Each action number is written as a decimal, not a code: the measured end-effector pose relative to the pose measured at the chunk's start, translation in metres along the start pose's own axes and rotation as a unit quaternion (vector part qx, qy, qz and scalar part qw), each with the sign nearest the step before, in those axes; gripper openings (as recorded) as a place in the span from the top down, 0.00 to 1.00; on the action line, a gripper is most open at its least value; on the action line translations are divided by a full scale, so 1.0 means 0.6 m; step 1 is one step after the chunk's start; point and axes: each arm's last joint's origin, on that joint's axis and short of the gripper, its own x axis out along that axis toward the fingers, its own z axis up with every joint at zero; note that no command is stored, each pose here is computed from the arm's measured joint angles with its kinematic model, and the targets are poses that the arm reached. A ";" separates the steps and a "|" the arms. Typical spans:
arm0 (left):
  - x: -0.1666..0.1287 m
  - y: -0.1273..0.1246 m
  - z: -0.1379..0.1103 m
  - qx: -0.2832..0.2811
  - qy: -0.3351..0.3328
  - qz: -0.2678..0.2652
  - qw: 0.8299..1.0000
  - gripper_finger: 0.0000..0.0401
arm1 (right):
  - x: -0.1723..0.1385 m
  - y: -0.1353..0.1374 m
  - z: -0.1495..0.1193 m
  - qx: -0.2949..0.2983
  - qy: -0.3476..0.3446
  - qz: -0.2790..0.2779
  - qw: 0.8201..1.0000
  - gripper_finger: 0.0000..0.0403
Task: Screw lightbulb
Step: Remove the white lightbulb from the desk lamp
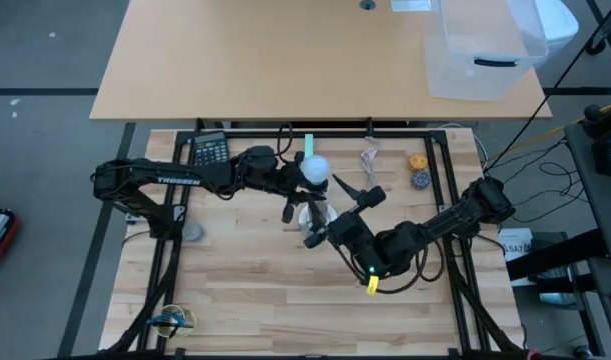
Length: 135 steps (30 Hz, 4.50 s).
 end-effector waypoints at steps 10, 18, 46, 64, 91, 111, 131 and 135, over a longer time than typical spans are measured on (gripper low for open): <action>0.000 0.000 0.000 0.001 -0.001 0.001 1.000 0.82 | 0.042 -0.003 -0.014 -0.002 0.035 -0.038 0.999 0.21; 0.000 0.001 0.001 0.000 -0.002 0.004 1.000 0.82 | 0.066 -0.002 -0.023 0.003 0.049 -0.056 0.997 0.21; 0.000 0.002 0.001 0.001 0.000 0.022 1.000 0.82 | 0.094 0.004 -0.038 0.018 0.057 -0.070 0.996 0.38; -0.004 0.005 -0.002 0.021 -0.004 -0.048 0.999 0.82 | 0.070 0.018 -0.034 -0.109 0.033 -0.023 0.993 0.38; -0.017 0.029 -0.013 0.010 0.014 -0.066 0.998 0.82 | 0.066 0.022 -0.035 -0.178 0.025 0.001 0.984 0.38; -0.037 0.029 -0.008 0.027 0.050 -0.026 0.998 0.82 | 0.066 0.020 -0.034 -0.178 0.029 -0.003 0.984 0.38; -0.069 0.027 -0.002 0.028 0.077 -0.010 0.997 0.82 | 0.065 0.002 -0.021 -0.132 0.028 -0.013 0.991 0.48; -0.066 0.027 0.000 0.025 0.069 -0.005 0.997 0.82 | 0.061 -0.009 -0.004 -0.115 0.017 -0.017 0.993 0.45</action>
